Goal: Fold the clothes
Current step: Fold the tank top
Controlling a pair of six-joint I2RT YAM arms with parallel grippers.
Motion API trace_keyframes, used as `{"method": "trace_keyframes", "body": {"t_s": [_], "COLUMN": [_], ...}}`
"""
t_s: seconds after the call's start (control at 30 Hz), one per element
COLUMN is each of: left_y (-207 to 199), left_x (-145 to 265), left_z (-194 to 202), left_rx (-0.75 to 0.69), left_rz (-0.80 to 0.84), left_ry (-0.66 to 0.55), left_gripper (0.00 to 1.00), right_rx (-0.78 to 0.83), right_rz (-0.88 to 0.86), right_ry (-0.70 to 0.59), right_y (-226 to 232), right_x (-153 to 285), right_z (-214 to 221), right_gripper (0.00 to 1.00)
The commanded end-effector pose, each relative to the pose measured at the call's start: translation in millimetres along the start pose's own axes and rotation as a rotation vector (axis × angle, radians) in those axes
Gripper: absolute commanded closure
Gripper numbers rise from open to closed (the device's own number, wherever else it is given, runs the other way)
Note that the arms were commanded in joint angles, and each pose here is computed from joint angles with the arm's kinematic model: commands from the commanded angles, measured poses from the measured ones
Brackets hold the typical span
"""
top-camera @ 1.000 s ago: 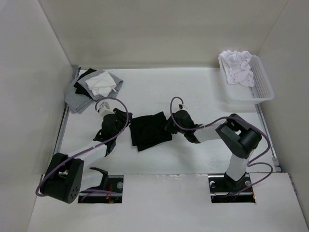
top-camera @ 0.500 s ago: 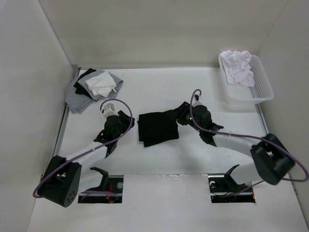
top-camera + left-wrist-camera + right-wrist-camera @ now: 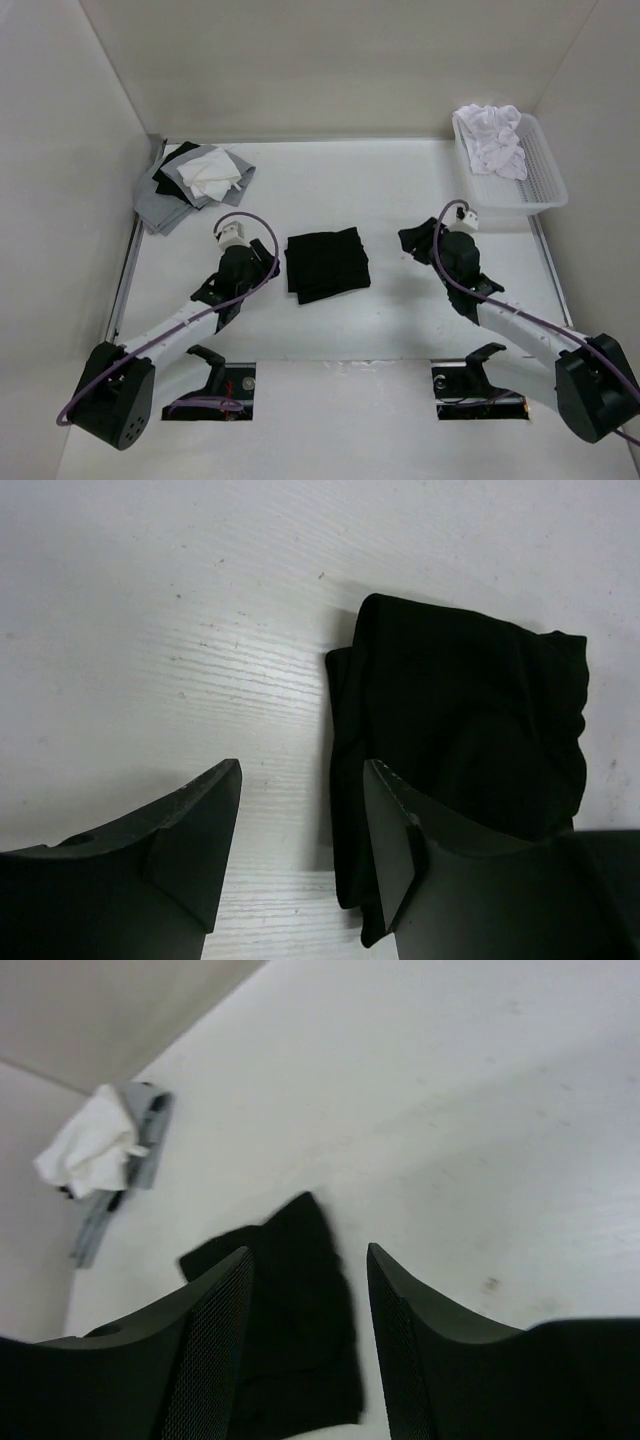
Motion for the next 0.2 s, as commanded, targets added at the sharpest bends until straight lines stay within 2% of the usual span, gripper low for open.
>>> {"method": "trace_keyframes", "body": {"t_s": [0.0,0.17], "left_y": [-4.2,-1.3], "left_x": [1.6,-3.7], "left_z": [-10.6,-3.0], "left_rx": [-0.011,-0.023], "left_rz": [-0.009,-0.044], "left_ry": [-0.028,-0.006], "left_gripper": [0.50,0.50], "right_rx": [0.020,0.014], "right_rz": [0.088,0.085], "right_ry": [-0.076,-0.090], "right_y": [-22.4,-24.2], "right_x": [0.6,1.2], "right_z": [-0.4,-3.3], "right_gripper": [0.46,0.45]}}
Point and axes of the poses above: each gripper's point midway between its finger pads, its own x axis back along the fingers, its own y axis along the line the jaws close on, z = x × y, the point moved 7 cm from there along x, back along the fingers, and after that the axes turned 6 degrees about x, right-handed, at the moved point
